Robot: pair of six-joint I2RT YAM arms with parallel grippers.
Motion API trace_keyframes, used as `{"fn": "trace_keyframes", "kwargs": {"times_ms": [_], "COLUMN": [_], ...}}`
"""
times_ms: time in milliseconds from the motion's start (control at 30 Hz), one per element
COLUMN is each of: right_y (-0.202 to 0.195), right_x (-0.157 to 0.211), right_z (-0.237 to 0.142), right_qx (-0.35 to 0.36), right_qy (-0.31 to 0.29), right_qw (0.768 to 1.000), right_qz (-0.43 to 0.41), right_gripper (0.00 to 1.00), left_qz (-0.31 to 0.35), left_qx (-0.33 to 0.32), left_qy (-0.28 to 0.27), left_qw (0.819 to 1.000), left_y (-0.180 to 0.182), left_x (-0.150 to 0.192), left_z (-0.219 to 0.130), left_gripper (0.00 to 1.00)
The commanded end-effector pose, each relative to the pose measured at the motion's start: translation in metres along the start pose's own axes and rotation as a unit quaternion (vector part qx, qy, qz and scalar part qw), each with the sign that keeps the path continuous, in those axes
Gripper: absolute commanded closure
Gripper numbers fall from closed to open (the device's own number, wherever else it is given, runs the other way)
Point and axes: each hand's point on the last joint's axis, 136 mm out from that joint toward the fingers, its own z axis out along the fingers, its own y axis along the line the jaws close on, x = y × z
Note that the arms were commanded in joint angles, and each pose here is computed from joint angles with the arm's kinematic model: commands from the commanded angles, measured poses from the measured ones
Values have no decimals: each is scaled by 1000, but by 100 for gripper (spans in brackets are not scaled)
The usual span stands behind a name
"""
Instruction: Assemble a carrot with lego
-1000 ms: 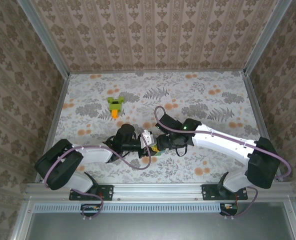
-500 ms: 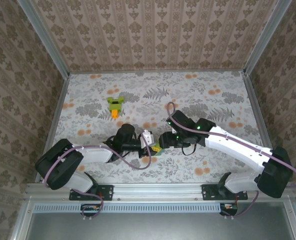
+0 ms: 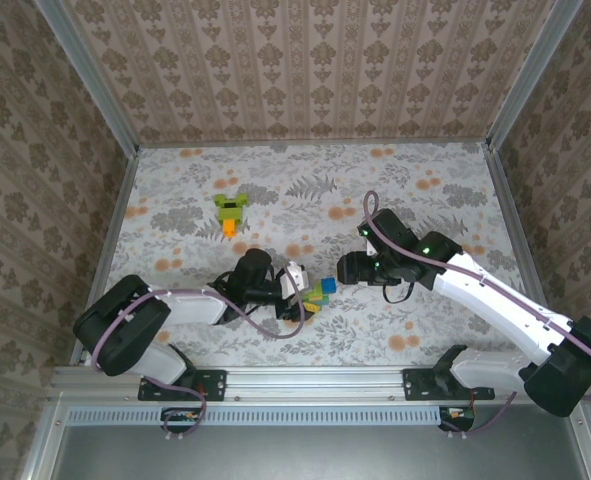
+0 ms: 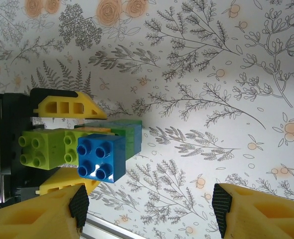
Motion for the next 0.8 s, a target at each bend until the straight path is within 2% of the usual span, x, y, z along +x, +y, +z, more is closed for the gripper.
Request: {"fn": "trace_keyframes", "kwargs": {"times_ms": [0, 100, 300, 467, 767], "right_y": [-15, -17, -23, -25, -28], "right_x": [11, 12, 15, 16, 18], "right_z": [1, 2, 4, 1, 0], "right_qx": [23, 26, 33, 34, 36], "right_qy": [13, 13, 15, 11, 10], "right_qw": [1000, 1000, 999, 999, 999], "right_qz": [-6, -5, -5, -5, -4], "right_gripper": [30, 31, 31, 32, 32], "left_qz": [0, -1, -3, -4, -2], "left_qx": [6, 5, 23, 29, 21], "left_qy": [2, 2, -4, -7, -16], "left_qw": [1000, 1000, 1000, 1000, 1000], "left_y": [-3, -3, -8, -9, -8], "left_x": [1, 0, -1, -2, -9], "left_z": [-1, -2, -1, -2, -7], "left_gripper": [26, 22, 46, 56, 64]}}
